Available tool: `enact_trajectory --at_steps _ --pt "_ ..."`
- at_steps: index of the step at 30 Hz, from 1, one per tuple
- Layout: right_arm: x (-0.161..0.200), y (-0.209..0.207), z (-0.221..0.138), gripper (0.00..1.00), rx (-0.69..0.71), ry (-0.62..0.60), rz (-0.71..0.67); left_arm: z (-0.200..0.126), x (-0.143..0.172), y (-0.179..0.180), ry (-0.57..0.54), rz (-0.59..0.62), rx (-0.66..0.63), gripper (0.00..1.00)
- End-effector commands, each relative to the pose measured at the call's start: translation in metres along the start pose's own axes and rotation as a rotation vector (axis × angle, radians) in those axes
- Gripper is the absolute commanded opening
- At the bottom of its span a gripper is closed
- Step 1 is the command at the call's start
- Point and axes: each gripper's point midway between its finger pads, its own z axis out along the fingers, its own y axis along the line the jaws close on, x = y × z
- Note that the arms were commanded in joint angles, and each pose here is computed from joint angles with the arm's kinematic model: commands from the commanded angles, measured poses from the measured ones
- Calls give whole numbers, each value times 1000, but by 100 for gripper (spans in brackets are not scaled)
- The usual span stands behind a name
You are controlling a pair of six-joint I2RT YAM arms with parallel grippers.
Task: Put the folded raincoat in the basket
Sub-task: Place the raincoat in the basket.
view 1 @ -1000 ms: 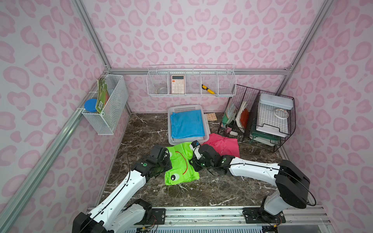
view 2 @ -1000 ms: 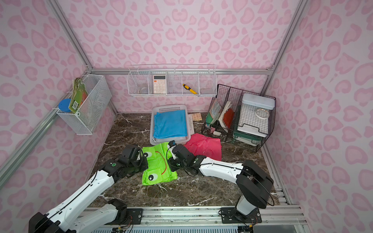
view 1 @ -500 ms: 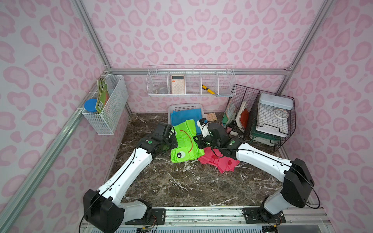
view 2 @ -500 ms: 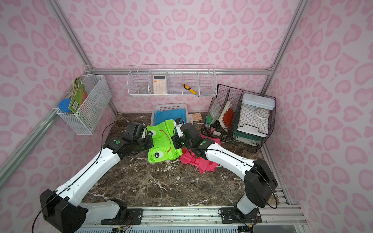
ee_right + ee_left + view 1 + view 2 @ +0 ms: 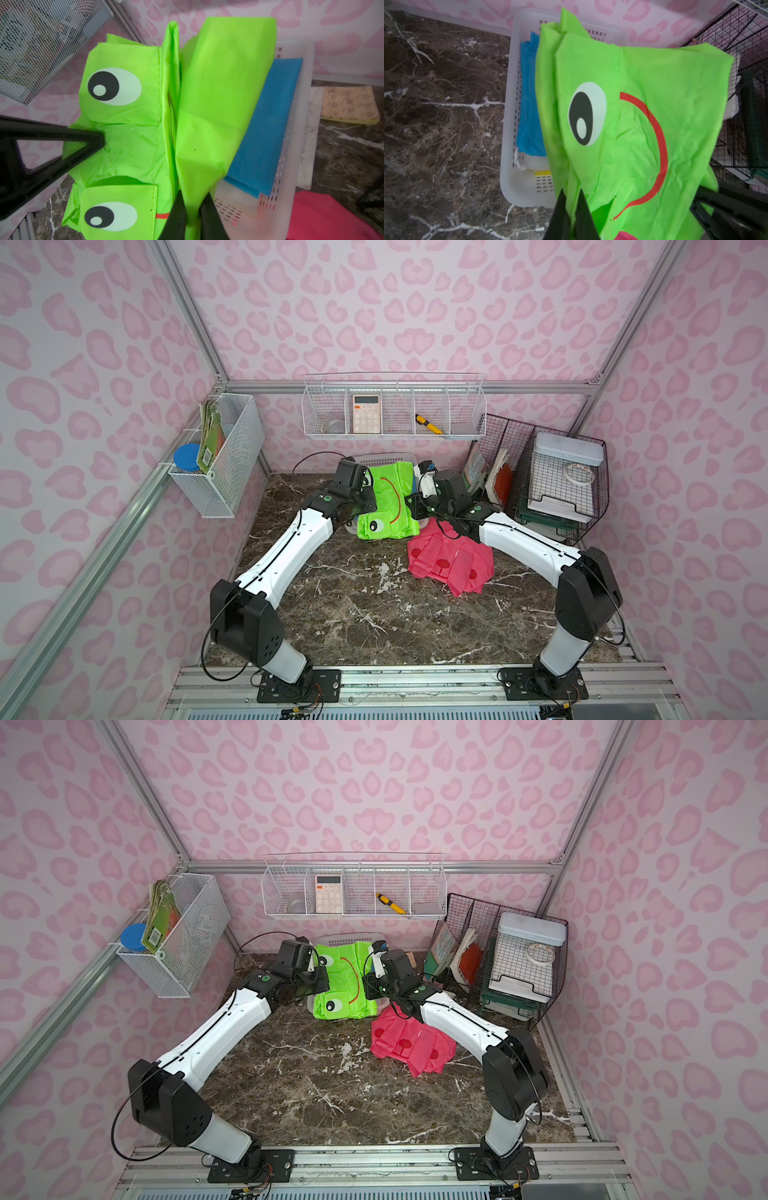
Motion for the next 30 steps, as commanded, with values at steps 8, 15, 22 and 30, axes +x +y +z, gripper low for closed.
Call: enact_trajectory --at_steps 8,15,22,30 --pt "-29 -32 52 14 -8 -11 13 55 -43 8 -22 -23 9 0" --pt "-27 -64 83 13 36 11 27 102 -49 21 26 -28 1 1" --pt "-4 -97 113 13 99 71 30 143 -37 45 87 -8 -95 5" --pt "23 -115 130 19 158 124 44 166 -24 66 147 -3 -181 16"
